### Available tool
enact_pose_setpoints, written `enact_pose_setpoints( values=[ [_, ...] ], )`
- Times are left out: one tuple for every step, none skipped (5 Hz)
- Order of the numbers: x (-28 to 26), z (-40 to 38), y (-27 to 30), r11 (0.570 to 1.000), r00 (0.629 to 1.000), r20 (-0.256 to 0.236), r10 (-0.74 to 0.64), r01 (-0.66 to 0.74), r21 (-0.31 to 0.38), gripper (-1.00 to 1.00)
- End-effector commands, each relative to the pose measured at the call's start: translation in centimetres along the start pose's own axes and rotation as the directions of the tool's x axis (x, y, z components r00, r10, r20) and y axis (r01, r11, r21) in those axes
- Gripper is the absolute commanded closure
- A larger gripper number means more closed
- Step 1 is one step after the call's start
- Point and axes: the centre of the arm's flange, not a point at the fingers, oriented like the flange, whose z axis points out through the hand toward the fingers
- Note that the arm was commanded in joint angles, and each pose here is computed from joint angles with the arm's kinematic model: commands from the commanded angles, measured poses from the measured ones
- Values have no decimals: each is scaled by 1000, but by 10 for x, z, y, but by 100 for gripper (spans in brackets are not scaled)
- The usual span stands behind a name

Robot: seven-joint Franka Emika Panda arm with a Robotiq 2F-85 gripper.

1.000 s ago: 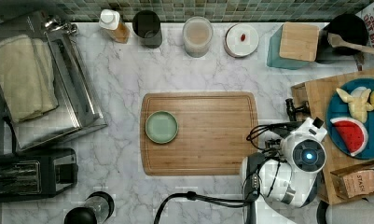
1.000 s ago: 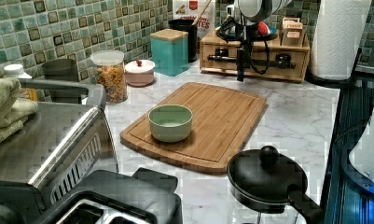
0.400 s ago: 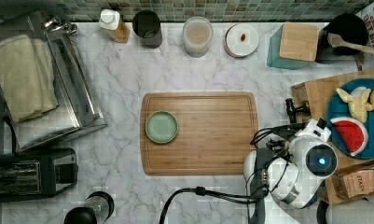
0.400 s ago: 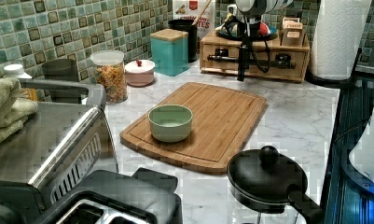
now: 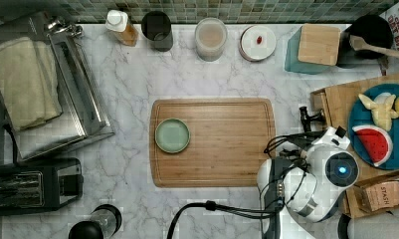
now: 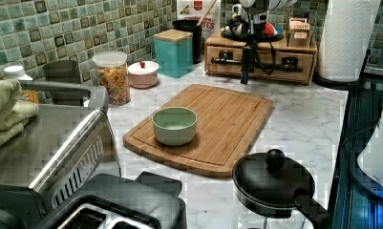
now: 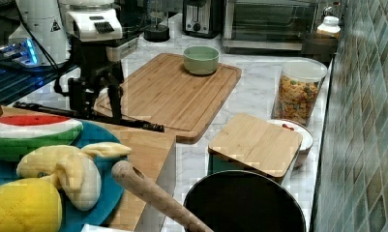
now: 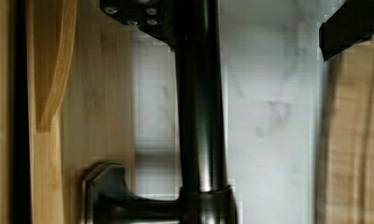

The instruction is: Open the drawer.

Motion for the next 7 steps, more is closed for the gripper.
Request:
enact_pose_setpoints(
  values=[
    [39, -11, -255, 967, 973, 52, -224, 215, 135, -100],
    [23, -41, -288, 980, 975, 123, -185, 173, 102, -100],
    [16, -56, -304, 984, 977, 125, -173, 167, 56, -100],
    [13, -58, -300, 978, 978, 62, -197, 193, 77, -100],
    [12, -58, -300, 978, 978, 62, -198, 193, 77, -100],
    [12, -58, -300, 978, 978, 62, -197, 193, 77, -100],
    [12, -58, -300, 978, 978, 62, -198, 193, 77, -100]
  ],
)
